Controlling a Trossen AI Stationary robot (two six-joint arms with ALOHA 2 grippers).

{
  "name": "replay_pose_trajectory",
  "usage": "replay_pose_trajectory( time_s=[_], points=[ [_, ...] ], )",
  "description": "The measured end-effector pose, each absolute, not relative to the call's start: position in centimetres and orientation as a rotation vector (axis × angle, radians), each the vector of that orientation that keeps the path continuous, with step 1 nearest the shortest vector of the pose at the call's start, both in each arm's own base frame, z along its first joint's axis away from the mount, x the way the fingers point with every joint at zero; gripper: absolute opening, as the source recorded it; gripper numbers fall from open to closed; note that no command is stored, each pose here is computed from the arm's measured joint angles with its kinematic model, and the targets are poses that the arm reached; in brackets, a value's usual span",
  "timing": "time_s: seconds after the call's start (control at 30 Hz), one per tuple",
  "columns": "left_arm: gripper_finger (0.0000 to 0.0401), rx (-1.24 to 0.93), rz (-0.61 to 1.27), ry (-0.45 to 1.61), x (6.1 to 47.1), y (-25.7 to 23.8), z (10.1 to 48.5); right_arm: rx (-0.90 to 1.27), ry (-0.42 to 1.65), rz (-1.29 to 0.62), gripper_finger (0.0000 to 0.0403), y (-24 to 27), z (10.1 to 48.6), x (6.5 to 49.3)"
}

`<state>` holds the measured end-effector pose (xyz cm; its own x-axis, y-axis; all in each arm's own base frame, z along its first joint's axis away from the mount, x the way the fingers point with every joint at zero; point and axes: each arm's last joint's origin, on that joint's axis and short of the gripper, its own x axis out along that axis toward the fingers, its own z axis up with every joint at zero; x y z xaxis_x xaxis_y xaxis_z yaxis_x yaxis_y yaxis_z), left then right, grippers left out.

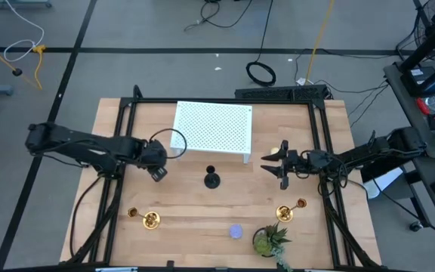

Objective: Pick & Place candle stick holders
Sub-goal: Put the blue scented candle on the shelf

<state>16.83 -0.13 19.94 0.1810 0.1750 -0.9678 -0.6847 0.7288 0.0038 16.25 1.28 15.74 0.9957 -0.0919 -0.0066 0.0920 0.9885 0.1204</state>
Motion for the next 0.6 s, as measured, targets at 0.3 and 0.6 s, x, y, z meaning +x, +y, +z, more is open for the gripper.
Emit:
replay_pose_trajectory(
  time_s=[0.3, 0.6],
  points=[
    [0.012, -0.503, 0.704, 1.318, 17.6, -0.2, 18.6, 0.116, 0.0, -0.093, 0.0146, 1.3, 15.7, 16.3],
    [0.012, -0.493, 0.736, 1.369, 18.0, -0.2, 17.7, 0.118, 0.0, -0.092, 0.0146, 1.3, 15.7, 16.3]
  ],
)
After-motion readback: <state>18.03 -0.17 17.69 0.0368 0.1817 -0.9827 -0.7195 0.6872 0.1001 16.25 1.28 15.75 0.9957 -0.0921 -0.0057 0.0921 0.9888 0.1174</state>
